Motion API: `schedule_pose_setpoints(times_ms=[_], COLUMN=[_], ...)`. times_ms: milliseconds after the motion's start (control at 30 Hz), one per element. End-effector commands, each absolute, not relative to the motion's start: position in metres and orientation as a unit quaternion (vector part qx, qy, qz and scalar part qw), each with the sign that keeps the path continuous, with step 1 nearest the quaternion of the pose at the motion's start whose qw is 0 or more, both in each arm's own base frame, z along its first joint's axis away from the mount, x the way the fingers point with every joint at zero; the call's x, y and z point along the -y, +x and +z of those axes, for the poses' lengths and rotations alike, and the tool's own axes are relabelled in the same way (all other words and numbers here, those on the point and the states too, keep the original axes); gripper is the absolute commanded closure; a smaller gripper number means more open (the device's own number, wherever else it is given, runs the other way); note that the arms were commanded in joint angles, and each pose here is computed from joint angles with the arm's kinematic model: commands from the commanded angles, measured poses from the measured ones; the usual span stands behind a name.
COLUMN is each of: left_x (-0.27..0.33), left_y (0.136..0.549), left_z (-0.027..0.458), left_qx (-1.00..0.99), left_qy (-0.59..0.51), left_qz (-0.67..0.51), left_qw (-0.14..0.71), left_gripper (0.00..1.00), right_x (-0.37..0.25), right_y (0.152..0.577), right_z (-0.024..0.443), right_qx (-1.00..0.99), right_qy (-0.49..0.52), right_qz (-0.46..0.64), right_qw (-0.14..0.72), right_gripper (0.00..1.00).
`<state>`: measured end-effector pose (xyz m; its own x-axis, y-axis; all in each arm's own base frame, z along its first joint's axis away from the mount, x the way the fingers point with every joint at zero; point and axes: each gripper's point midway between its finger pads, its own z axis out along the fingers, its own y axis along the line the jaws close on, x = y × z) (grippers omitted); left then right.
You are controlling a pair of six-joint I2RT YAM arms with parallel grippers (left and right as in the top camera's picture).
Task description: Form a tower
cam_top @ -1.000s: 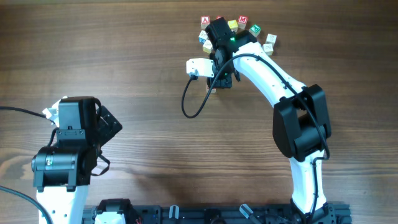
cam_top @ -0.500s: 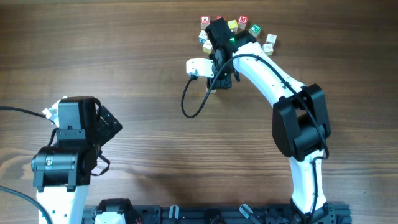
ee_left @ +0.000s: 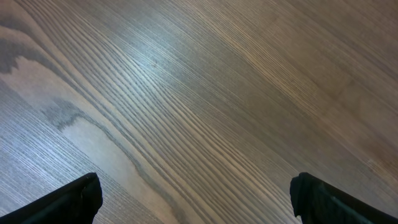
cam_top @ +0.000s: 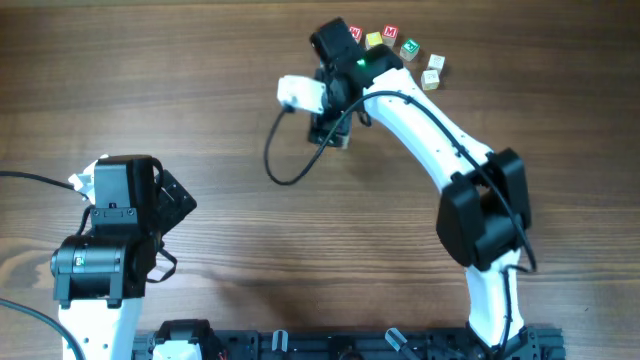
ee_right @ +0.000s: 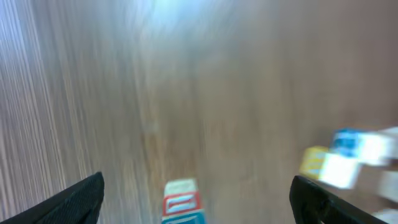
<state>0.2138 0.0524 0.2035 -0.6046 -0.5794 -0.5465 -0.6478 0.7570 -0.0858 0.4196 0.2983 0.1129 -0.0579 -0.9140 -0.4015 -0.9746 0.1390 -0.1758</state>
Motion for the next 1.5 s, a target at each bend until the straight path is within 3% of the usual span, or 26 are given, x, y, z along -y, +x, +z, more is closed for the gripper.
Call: schedule_pose_setpoints(times_ms=[0, 67, 100, 167, 200, 300, 333, 367, 433, 467, 533, 733, 1467], left_x=[-0.054, -0.054, -0.054, -0.054, -0.054, -0.054, -0.054, -0.054, -0.054, -0.054, -0.054, -0.054, -0.054], left_y=[0.213, 0.213, 0.213, 0.213, 0.213, 0.213, 0.213, 0.213, 0.213, 0.213, 0.213, 0.213, 0.213], left_z=[0.203, 0.203, 0.203, 0.203, 0.203, 0.203, 0.203, 0.203, 0.203, 0.203, 0.203, 0.203, 0.203], left_qx=[-0.891, -0.891, -0.891, -0.891, -0.891, -0.891, -0.891, -0.891, -0.891, -0.891, -0.891, -0.891, -0.891], left_qy=[-0.351, -0.351, -0.351, -0.351, -0.351, -0.351, -0.351, -0.351, -0.351, -0.351, -0.351, -0.351, -0.351], left_qz=[0.06, 0.06, 0.06, 0.06, 0.06, 0.06, 0.06, 0.06, 0.06, 0.06, 0.06, 0.06, 0.06], left_qw=[0.282, 0.282, 0.282, 0.282, 0.282, 0.282, 0.282, 0.282, 0.282, 0.282, 0.282, 0.282, 0.282], left_gripper=[0.0, 0.0, 0.0, 0.0, 0.0, 0.0, 0.0, 0.0, 0.0, 0.0, 0.0, 0.0, 0.0], right_x=[-0.3, -0.276, -0.232, -0.16, -0.133, -0.1, -0.098, -0.1, -0.112, -0.123, -0.139, -0.171, -0.207], right_y=[0.434, 0.451, 0.471, 0.48, 0.48, 0.474, 0.47, 0.461, 0.434, 0.426, 0.42, 0.409, 0.419], right_z=[0.209, 0.239, 0.243, 0.227, 0.214, 0.179, 0.163, 0.145, 0.1, 0.076, 0.05, 0.043, 0.03], right_qx=[-0.785, -0.848, -0.909, -0.949, -0.954, -0.962, -0.964, -0.965, -0.962, -0.962, -0.966, -0.984, -0.985], right_qy=[-0.52, -0.382, -0.209, 0.01, 0.074, 0.125, 0.142, 0.173, 0.232, 0.233, 0.202, 0.081, 0.026], right_qz=[0.108, 0.129, 0.109, 0.059, 0.048, 0.041, 0.047, 0.057, 0.083, 0.097, 0.127, 0.107, 0.11], right_qw=[0.318, 0.345, 0.343, 0.309, 0.288, 0.239, 0.219, 0.19, 0.119, 0.102, 0.1, 0.117, 0.132], right_gripper=[0.0, 0.0, 0.0, 0.0, 0.0, 0.0, 0.31, 0.45, 0.93, 0.96, 0.96, 0.96, 0.95])
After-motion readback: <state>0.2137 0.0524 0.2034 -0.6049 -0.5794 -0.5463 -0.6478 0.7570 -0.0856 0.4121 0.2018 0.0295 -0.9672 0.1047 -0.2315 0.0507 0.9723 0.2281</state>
